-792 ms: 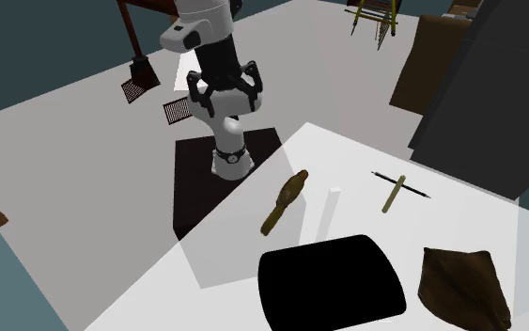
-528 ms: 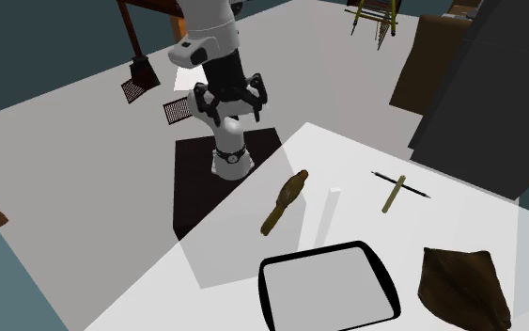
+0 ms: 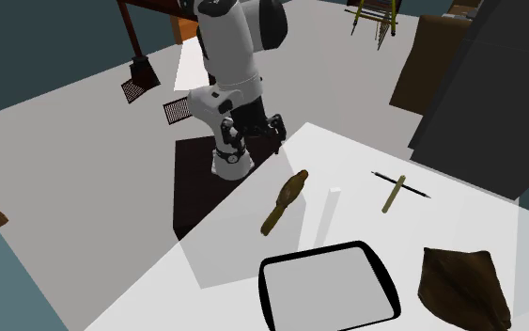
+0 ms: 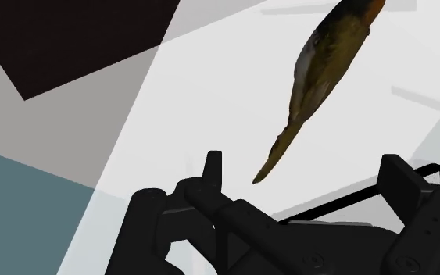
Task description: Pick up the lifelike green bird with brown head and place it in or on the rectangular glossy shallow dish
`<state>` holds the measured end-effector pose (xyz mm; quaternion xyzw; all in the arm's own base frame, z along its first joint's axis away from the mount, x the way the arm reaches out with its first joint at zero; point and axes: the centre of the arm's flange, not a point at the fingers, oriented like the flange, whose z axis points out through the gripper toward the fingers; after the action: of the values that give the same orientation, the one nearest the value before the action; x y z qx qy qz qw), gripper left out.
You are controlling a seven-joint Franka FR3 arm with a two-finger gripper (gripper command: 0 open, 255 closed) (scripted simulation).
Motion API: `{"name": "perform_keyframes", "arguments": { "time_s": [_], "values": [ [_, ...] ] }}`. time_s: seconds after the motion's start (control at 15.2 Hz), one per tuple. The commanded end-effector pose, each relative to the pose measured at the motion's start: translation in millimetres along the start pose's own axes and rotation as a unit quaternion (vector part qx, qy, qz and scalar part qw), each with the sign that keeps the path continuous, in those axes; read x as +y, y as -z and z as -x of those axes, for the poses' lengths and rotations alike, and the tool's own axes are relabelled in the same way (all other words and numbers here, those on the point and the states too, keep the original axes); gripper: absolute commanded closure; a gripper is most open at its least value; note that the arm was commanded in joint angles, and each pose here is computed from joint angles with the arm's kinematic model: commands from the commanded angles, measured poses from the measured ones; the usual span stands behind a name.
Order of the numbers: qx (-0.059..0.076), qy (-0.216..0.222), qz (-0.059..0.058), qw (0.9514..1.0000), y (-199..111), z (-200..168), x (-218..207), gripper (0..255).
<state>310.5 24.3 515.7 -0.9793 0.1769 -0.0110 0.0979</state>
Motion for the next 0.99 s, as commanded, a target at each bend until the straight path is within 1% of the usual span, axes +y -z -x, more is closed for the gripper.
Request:
{"name": "perform_keyframes", "arguments": {
  "time_s": [0.0,0.26,0.59,0.92],
  "values": [
    [0.000,-0.017,-0.004,0.9999,-26.7,-0.9,-4.2,0],
    [-0.001,-0.047,-0.013,0.9988,-77.3,-3.1,-16.6,0],
    [-0.002,-0.086,-0.023,0.9961,-140.3,-6.7,-33.0,0],
    [-0.002,-0.087,-0.023,0.9959,-164.3,-6.9,-34.8,0]
  ]
}}
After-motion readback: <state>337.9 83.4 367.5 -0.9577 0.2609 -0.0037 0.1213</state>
